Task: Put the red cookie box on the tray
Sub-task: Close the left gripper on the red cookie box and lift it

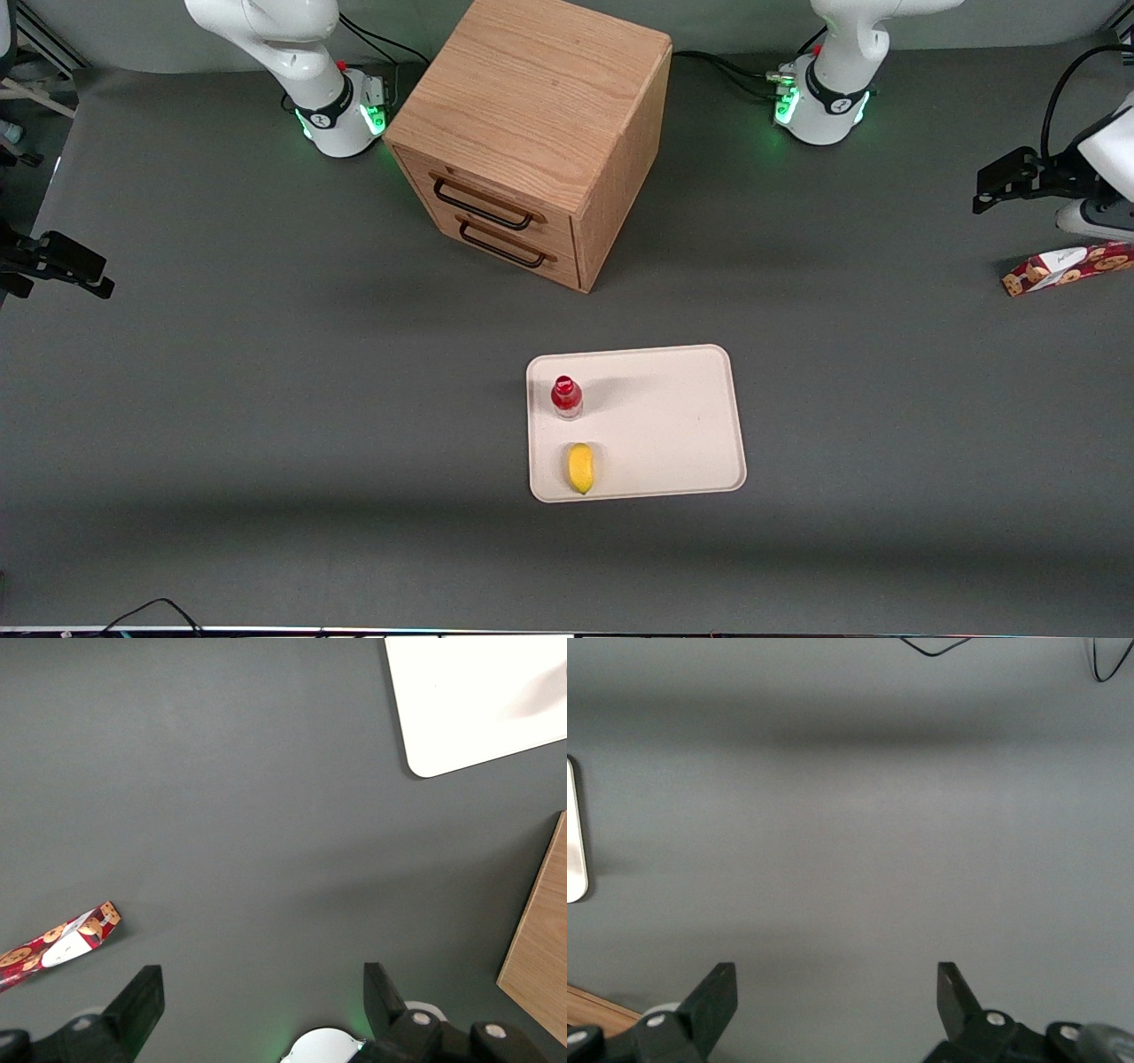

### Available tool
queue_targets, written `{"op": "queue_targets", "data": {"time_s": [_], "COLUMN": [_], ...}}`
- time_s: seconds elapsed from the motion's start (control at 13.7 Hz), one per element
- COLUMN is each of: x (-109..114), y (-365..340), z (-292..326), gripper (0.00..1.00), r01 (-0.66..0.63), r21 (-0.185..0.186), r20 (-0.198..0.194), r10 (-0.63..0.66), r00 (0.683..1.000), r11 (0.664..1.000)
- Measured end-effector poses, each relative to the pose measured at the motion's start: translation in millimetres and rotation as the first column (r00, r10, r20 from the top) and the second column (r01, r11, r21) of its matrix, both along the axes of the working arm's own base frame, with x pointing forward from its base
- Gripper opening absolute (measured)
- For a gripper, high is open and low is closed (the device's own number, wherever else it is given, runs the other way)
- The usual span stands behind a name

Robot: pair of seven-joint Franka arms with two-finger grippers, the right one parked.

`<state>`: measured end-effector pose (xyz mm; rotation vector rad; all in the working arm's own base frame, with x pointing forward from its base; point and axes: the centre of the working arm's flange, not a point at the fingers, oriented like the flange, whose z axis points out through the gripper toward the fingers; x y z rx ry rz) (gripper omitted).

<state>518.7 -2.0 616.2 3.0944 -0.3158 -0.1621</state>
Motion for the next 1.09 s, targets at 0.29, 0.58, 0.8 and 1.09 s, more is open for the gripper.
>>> {"op": "queue_targets", "data": {"time_s": [0.29,0.58,0.8,1.09], "x": [0,-2,-13,-45], "y": [2,27,107,258], "z": [2,2,0,-34], "gripper": [1.0,1.0,1.0,1.0], "r01": [-0.005,-0.04,0.054,0.306], "r21": [0.0,0.0,-0.019,-0.079], "r20": [-0.004,-0.014,-0.019,-0.03], "r10": [0.005,0.04,-0.055,-0.309], "r00": [1.0,0.999,0.998,0.951], "r11": [1.0,0.999,0.998,0.949]}}
